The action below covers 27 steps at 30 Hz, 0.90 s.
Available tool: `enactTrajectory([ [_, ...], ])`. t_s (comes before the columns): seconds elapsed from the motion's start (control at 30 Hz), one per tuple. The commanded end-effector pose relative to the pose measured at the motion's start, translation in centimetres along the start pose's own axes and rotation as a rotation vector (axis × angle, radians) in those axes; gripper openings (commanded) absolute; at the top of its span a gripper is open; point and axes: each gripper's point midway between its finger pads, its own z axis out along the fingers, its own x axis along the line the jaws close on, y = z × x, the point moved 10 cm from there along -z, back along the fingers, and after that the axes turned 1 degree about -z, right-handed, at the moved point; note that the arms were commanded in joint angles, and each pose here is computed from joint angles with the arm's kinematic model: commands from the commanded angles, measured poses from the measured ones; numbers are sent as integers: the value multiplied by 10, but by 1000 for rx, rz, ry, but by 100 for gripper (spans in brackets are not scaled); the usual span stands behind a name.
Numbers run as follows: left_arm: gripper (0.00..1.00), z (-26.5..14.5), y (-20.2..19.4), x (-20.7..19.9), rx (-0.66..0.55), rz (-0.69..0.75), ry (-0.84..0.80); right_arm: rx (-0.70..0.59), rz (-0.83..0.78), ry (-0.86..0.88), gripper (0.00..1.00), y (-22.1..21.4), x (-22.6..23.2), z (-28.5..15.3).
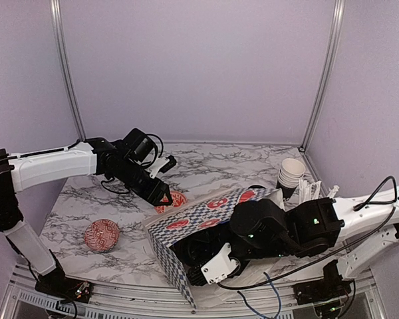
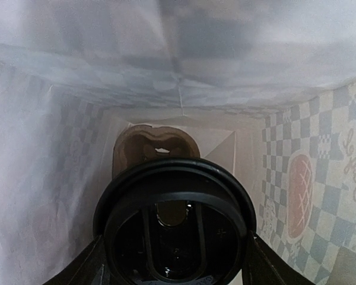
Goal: Pack the takeout coffee
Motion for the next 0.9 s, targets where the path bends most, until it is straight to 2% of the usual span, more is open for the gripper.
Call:
enactTrajectory([
  [0.0,63,10,-7,0,37,7,-72,-12,-19,-75,42,4,-5,7],
  [0.47,62,21,-18,-1,90,21,-126,7,-55,-104,41,-1,-5,23],
  [0.87,61,25,-21,0,106,22,-134,-4,-99,-21,40,-7,8,23],
])
